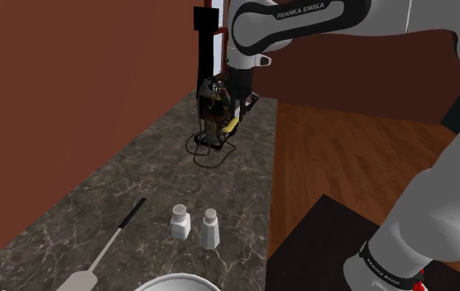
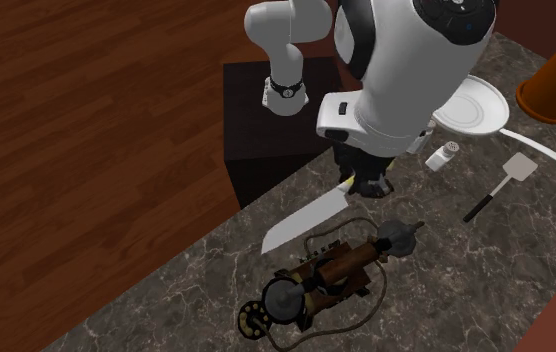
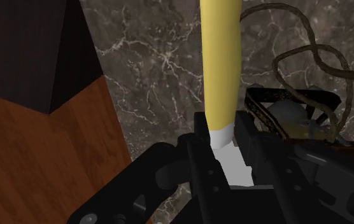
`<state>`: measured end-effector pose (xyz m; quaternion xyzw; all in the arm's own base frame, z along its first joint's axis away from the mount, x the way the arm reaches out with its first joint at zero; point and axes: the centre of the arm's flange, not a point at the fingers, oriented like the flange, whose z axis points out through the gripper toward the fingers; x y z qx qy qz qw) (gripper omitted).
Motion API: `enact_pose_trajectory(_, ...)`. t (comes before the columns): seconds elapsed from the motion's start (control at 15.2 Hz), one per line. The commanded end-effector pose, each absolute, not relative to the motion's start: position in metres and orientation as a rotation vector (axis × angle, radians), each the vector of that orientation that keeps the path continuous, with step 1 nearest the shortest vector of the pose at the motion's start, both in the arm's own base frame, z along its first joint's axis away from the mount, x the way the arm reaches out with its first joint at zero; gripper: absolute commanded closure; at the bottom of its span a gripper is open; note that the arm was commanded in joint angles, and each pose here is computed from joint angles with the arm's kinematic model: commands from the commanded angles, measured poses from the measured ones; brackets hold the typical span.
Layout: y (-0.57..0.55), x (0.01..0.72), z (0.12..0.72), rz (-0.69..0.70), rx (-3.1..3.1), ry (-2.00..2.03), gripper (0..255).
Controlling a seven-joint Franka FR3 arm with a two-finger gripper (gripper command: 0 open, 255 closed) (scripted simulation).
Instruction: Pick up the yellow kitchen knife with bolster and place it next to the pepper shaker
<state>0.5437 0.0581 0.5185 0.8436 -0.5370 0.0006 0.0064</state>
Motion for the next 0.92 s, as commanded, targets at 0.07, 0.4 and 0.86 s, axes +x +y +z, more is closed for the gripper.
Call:
enact_pose_trajectory(0.07,0.094,0.529,0.518,0.002,2.638,-1.682,255)
enact_pose_trajectory(0.4,0.157,0.508,0.518,0.002,2.638,-1.682,255)
enact_pose_trajectory(0.86,0.224,0.485,0.508,0.002,2.638,-1.682,255)
